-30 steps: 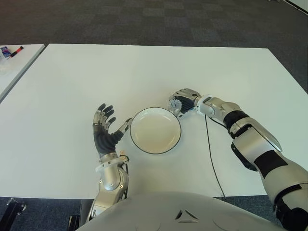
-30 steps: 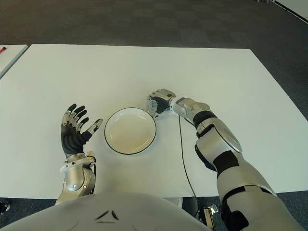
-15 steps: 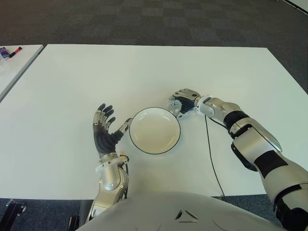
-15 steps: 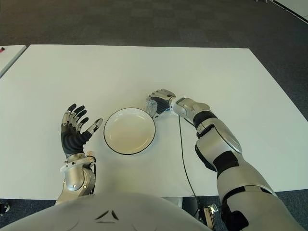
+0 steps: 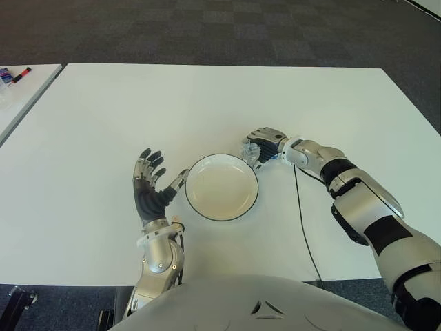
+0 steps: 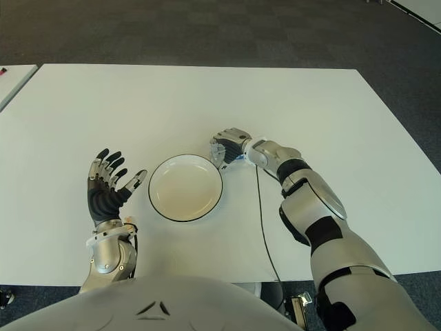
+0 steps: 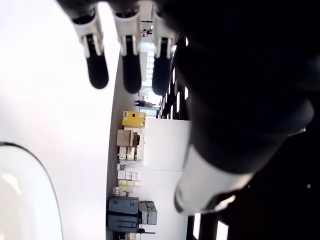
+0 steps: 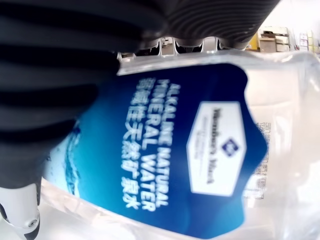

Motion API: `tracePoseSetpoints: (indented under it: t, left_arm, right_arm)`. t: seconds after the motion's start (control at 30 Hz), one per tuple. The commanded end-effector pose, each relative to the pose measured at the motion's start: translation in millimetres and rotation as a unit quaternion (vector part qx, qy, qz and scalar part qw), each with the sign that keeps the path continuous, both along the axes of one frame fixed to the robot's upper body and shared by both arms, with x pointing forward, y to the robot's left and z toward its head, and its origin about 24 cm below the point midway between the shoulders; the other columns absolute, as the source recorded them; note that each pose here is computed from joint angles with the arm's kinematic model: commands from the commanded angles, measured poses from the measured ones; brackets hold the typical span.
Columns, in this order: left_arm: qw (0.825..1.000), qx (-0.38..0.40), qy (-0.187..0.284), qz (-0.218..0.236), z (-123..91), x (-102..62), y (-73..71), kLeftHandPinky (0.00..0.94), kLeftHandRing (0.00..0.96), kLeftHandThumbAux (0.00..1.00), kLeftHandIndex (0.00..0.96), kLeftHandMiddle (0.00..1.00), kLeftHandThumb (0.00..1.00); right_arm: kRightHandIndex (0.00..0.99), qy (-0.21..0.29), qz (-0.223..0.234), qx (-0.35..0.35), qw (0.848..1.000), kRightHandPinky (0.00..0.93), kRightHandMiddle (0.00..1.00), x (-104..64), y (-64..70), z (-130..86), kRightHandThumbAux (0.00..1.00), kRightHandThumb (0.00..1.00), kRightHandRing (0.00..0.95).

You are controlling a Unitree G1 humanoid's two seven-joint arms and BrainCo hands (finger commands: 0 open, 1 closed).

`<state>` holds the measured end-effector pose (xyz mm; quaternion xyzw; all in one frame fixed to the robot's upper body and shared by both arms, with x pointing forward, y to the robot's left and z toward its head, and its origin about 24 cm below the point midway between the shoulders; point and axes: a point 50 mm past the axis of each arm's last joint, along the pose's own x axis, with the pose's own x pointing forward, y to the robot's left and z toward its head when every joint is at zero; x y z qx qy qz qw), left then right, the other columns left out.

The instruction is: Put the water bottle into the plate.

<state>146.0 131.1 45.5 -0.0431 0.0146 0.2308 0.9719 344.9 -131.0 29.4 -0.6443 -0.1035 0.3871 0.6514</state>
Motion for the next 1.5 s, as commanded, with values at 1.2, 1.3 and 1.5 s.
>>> tracePoseSetpoints:
  t: [1.2, 1.3, 1.5]
  left_arm:
    - [0.994, -0.103, -0.025, 0.009, 4.6, 9.3, -29.2, 0.253, 0.254, 0.943, 0.187, 0.260, 0.058]
    - [0.994, -0.103, -0.027, 0.005, 3.9, 9.7, -28.8, 0.249, 0.249, 0.941, 0.188, 0.257, 0.056]
    - [0.994, -0.105, -0.030, 0.001, 2.5, 10.8, -28.0, 0.244, 0.240, 0.949, 0.189, 0.250, 0.051]
  right_arm:
    - [0.399, -0.050, -0.025, 0.166, 0.985, 0.470, 0.476, 19.1, -3.7, 58.7, 0.667, 1.000, 0.471]
    - [0.398, -0.058, -0.023, 0.175, 0.983, 0.472, 0.476, 19.4, -3.7, 62.7, 0.667, 1.000, 0.469]
    - [0.394, -0.067, -0.018, 0.191, 0.979, 0.478, 0.473, 18.6, -4.5, 68.9, 0.668, 1.000, 0.465]
